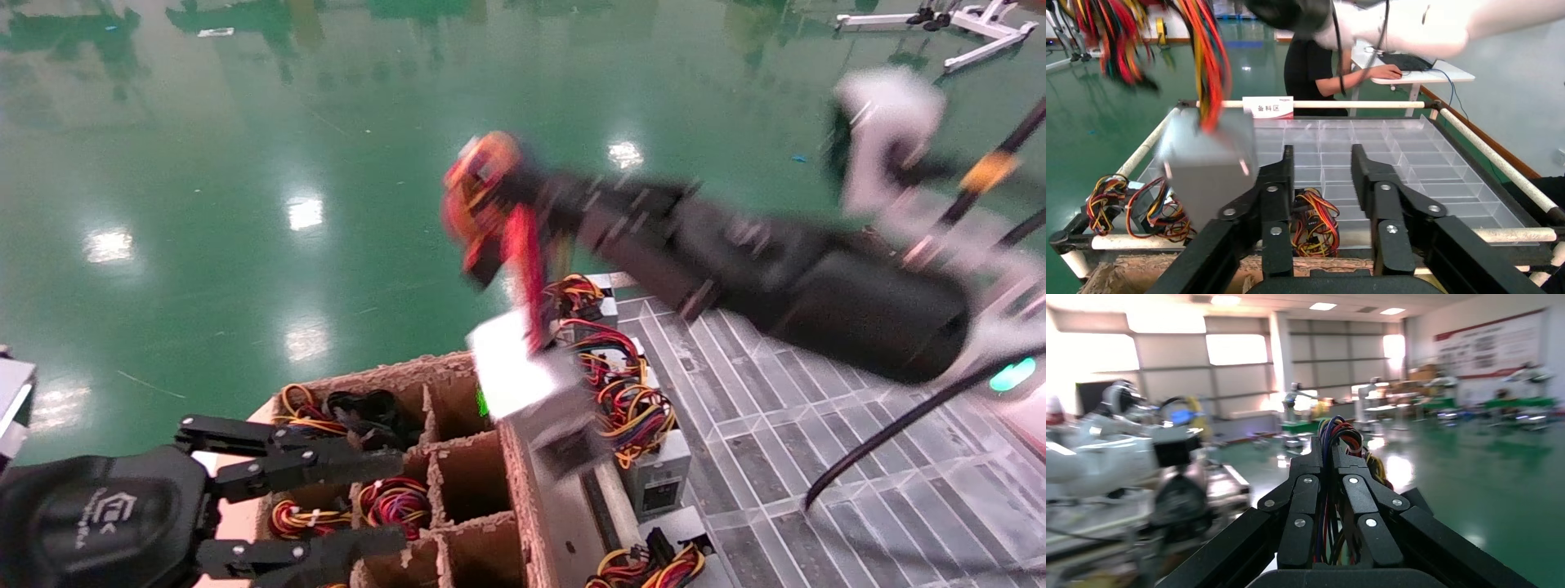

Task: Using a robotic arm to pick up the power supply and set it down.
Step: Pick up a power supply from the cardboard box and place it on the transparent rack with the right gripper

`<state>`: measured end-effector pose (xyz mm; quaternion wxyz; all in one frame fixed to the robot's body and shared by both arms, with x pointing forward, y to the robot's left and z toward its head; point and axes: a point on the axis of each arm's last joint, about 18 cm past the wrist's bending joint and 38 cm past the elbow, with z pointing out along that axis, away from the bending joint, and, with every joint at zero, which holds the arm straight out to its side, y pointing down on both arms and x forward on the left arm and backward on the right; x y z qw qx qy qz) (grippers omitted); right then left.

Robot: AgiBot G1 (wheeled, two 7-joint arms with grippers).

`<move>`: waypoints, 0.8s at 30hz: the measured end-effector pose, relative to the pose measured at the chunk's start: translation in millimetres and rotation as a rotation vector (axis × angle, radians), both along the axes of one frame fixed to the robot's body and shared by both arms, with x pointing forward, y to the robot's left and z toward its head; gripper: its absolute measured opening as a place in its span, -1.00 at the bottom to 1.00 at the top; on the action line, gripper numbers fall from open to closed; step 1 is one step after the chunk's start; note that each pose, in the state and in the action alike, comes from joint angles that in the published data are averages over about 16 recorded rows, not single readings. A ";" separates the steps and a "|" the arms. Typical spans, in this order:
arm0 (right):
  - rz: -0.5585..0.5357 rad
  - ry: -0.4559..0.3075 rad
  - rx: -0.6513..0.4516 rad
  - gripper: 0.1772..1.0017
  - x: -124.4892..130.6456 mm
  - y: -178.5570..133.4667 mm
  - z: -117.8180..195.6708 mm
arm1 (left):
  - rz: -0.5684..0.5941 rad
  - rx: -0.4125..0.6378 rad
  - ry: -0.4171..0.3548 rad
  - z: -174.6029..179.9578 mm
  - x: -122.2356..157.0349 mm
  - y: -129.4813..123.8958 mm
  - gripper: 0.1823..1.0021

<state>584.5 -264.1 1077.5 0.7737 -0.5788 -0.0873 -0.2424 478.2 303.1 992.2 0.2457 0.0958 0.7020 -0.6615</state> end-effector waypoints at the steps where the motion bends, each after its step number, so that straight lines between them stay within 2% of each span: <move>1: -0.026 -0.010 0.003 -0.94 1.5 -5.6 8.7 | 0.000 0.000 0.000 0.0 0.0 0.0 -0.56; 7: -0.204 -0.044 0.010 -0.94 15.0 -36.7 52.1 | 0.000 0.000 0.000 0.0 0.0 0.0 -0.26; 12: -0.358 -0.051 -0.011 -0.95 30.3 -55.7 74.5 | 0.000 0.000 0.000 0.0 0.0 0.0 0.02; 16: -0.473 -0.058 -0.061 -0.95 43.2 -64.5 83.8 | 0.000 0.000 0.000 0.0 0.0 0.0 0.28; 24: -0.682 -0.088 -0.225 -0.95 68.5 -74.4 87.5 | 0.000 0.000 0.000 0.0 0.0 0.0 0.64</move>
